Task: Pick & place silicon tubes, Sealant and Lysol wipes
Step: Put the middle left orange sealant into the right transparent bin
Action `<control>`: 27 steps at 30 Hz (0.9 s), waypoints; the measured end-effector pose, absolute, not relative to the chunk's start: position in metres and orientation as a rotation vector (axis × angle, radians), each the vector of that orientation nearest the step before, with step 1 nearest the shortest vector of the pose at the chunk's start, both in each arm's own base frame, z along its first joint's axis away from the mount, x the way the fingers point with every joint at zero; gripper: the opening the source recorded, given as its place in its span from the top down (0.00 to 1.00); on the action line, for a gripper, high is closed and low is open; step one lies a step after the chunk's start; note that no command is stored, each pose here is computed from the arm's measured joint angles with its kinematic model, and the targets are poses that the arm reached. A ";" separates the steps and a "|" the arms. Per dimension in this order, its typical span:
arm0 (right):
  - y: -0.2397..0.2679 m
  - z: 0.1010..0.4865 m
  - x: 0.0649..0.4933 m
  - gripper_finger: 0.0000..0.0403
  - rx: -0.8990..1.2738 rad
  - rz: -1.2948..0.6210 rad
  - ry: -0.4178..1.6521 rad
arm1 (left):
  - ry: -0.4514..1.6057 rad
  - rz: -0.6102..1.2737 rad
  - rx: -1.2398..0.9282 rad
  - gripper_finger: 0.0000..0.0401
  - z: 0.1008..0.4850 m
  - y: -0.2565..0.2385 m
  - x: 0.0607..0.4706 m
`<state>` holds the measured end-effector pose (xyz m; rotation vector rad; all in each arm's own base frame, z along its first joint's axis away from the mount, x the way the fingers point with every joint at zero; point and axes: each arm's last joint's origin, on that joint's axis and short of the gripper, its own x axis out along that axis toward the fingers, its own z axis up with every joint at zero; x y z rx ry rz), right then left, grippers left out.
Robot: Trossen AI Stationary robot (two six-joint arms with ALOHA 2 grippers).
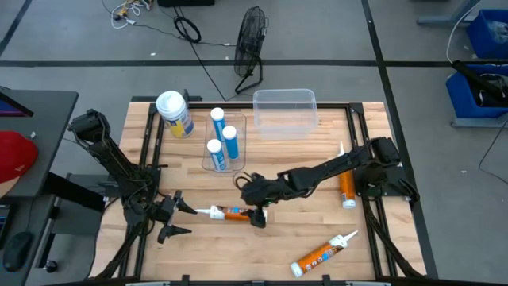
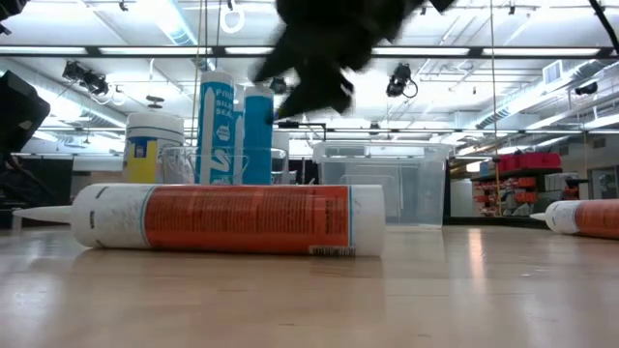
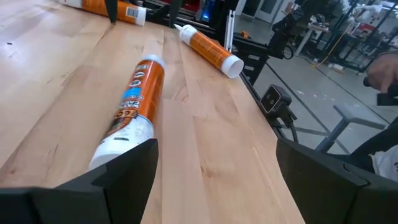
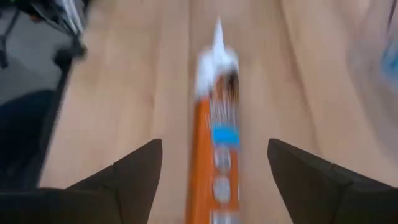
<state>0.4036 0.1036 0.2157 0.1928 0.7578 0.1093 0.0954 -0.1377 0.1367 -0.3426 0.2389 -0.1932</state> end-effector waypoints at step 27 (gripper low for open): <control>0.111 0.126 0.488 0.29 0.105 0.038 0.919 | 0.241 -0.190 -0.334 0.18 0.136 -0.138 0.095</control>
